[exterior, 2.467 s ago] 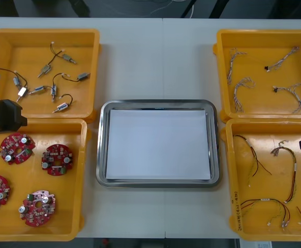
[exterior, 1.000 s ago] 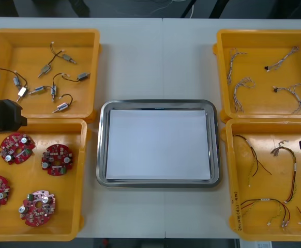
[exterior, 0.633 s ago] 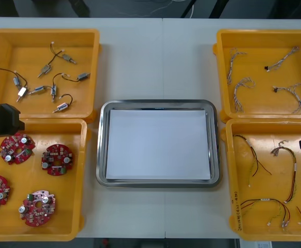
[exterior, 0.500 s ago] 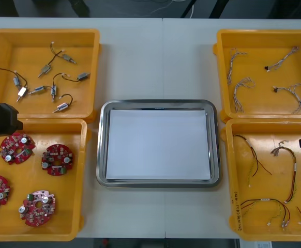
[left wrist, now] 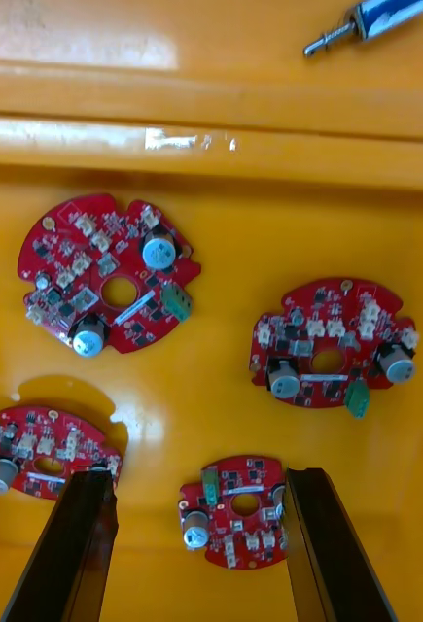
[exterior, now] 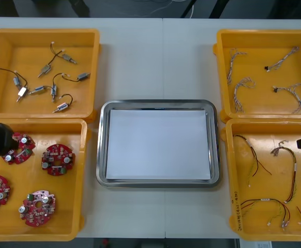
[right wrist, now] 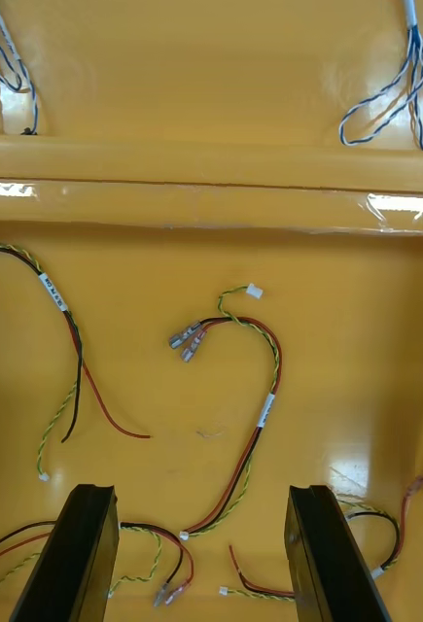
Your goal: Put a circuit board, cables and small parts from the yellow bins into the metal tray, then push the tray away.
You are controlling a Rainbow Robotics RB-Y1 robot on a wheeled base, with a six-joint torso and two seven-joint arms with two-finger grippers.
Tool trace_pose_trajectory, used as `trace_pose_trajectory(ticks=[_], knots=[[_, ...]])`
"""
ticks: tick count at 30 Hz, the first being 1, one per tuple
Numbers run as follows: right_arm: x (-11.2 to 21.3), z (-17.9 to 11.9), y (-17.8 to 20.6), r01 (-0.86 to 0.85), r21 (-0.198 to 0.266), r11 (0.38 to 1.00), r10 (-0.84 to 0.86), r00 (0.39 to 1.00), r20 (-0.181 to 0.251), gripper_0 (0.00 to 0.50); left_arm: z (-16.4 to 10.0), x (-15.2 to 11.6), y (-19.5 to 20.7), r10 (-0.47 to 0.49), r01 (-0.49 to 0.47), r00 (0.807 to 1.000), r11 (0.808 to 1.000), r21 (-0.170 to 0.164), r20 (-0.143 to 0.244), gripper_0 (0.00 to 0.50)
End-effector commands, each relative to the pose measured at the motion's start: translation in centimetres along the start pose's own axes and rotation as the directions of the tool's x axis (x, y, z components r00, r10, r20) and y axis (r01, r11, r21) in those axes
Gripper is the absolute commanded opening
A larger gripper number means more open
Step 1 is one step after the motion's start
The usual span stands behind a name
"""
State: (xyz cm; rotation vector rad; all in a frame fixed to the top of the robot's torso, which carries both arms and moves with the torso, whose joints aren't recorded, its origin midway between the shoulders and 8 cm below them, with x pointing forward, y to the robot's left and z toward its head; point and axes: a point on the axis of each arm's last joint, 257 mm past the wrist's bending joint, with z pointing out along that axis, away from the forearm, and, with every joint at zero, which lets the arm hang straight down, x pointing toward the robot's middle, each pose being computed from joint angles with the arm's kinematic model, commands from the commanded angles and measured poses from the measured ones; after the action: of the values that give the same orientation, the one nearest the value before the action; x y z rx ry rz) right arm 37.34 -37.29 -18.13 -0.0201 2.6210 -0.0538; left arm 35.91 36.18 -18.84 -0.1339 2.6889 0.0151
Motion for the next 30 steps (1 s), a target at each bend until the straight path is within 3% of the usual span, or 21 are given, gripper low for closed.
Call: trace_pose_trajectory(ticks=[1,7,13,18,26,30], knots=[[0.6,0.2,-0.5,-0.022,0.005,1.000,0.022,0.999,-0.024,0.500,-1.3,1.5,1.9,0.069,-0.069,0.998,0.996,-0.055,0.006,0.500],[1.3,0.9,-1.0,-0.044,0.001,0.999,0.044,0.997,-0.055,0.500,-0.9,2.6,2.4,0.081,-0.079,0.996,0.995,-0.056,0.029,0.500],[3.0,2.1,-2.2,-0.079,0.007,0.997,0.080,0.990,-0.117,0.500,-1.0,4.0,4.0,0.096,-0.094,0.995,0.993,-0.077,0.036,0.500],[4.2,2.8,-3.0,-0.112,0.013,0.994,0.113,0.981,-0.158,0.500,-0.5,4.3,4.0,0.115,-0.111,0.991,0.992,-0.058,0.071,0.500],[3.6,4.4,-3.8,-0.157,-0.002,0.988,0.155,0.978,-0.137,0.500,-0.1,4.7,3.9,0.175,-0.172,0.979,0.984,-0.032,0.107,0.500],[3.0,5.2,-4.0,-0.171,-0.017,0.985,0.168,0.979,-0.116,0.500,0.1,5.3,3.9,0.244,-0.242,0.964,0.970,-0.029,0.102,0.500]])
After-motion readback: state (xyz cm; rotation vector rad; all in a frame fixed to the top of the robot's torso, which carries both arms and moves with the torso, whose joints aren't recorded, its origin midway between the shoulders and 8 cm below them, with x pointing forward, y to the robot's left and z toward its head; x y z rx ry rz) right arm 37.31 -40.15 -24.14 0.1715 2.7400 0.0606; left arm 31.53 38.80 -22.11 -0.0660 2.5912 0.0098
